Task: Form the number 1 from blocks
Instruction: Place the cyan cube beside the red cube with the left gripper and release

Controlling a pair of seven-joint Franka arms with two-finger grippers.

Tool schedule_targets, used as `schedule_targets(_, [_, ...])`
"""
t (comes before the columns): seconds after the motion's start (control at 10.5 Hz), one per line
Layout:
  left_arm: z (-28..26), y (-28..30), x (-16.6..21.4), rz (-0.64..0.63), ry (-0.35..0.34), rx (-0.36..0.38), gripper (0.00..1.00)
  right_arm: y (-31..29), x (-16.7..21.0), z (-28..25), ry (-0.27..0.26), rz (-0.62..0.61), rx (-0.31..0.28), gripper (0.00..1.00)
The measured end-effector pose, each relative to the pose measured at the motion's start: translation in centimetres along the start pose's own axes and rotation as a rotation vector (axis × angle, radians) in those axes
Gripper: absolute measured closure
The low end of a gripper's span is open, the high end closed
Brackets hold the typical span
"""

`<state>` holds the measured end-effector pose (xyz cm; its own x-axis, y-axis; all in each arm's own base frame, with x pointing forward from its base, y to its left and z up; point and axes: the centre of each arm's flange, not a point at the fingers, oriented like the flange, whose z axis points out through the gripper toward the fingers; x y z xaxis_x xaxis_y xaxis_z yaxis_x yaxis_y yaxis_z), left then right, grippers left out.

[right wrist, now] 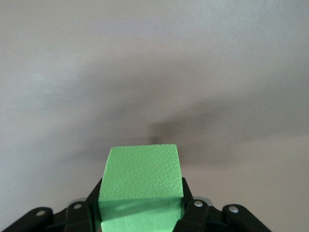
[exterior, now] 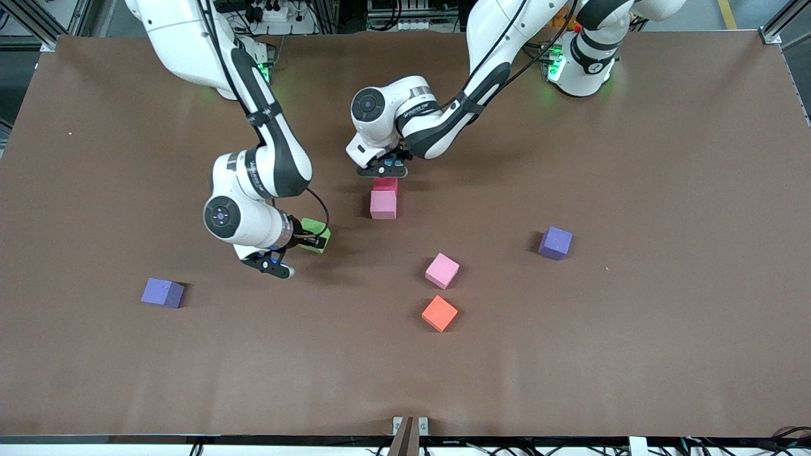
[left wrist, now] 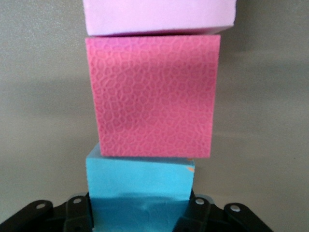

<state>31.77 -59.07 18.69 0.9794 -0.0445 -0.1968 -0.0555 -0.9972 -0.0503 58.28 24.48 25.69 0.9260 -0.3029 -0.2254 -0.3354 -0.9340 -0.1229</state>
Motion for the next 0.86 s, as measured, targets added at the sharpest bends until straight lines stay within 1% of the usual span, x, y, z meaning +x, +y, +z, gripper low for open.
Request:
schedule_targets(0.1, [0.0, 0.0, 0.0, 0.000, 0.000, 0.000, 0.38, -0.1, -0.1, -0.9, 0.013, -0.021, 0.001, 0.39])
schedule_targets(0.38, [-0.2, 0.2, 0.1, -0.002, 0.004, -0.006, 0.38, -0.8, -0.7, -1.6, 0.059, -0.111, -0.065, 0.39])
schedule_targets(0.57, [-0.5, 0.3, 0.2, -0.002, 0.007, -0.011, 0.38, -1.1, -0.7, -1.8, 0.073, -0.133, -0.071, 0.39])
schedule_targets(0.86, [-0.4, 0.6, -0.2, 0.003, 0.006, -0.009, 0.38, -1.2, -0.8, -2.3, 0.081, -0.139, -0.066, 0.39])
